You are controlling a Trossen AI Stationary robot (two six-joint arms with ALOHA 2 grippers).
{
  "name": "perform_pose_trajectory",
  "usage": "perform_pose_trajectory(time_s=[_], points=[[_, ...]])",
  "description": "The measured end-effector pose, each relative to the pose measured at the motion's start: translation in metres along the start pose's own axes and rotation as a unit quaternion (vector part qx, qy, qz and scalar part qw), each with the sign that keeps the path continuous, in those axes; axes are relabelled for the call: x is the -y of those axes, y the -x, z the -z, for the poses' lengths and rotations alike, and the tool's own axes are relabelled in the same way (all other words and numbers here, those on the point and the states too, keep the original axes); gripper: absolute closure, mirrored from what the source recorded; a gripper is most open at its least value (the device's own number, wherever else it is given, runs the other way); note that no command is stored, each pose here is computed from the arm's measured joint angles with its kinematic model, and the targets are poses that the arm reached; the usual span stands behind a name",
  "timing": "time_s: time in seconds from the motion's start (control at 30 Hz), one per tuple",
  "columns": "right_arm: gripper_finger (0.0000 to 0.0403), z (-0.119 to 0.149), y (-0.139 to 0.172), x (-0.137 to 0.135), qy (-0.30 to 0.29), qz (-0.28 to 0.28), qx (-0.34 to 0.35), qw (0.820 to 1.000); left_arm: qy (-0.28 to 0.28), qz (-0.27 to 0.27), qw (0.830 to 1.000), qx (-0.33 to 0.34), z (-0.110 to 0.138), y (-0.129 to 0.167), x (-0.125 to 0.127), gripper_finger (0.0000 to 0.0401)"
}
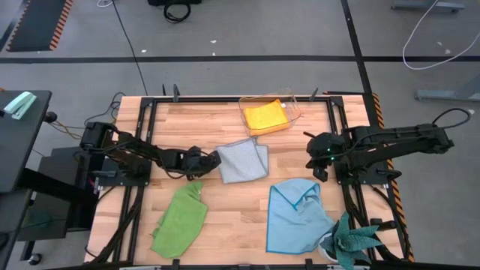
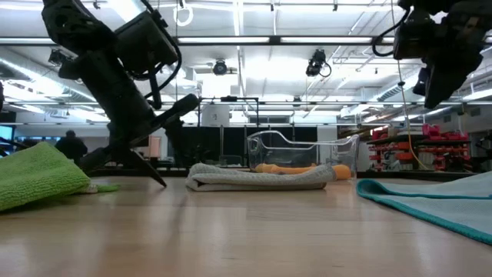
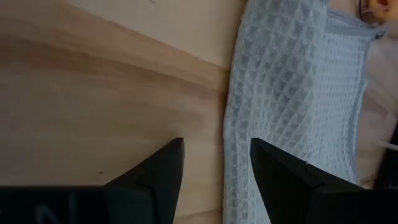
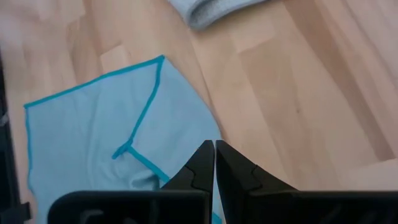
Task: Fold microfiber towels
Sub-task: Put the gray microfiber cloth into the transparent bin
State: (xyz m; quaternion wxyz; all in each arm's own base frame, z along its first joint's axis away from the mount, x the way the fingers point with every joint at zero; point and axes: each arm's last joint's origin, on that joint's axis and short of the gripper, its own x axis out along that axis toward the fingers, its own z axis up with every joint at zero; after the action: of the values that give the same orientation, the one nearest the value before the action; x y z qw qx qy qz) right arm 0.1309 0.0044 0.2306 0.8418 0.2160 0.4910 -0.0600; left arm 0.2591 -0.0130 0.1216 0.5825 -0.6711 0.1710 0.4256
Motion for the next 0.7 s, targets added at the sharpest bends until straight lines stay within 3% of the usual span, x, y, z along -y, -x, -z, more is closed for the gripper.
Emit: perform_pose_trajectory(time_s=[0.7], points=[[0.0381,-0.004,0.001,-0.002,-0.007,-0.019,0.029,0.999,-0.003,-0.006,1.0,0.009,-0.001,-0.027,0.014,0.0204]])
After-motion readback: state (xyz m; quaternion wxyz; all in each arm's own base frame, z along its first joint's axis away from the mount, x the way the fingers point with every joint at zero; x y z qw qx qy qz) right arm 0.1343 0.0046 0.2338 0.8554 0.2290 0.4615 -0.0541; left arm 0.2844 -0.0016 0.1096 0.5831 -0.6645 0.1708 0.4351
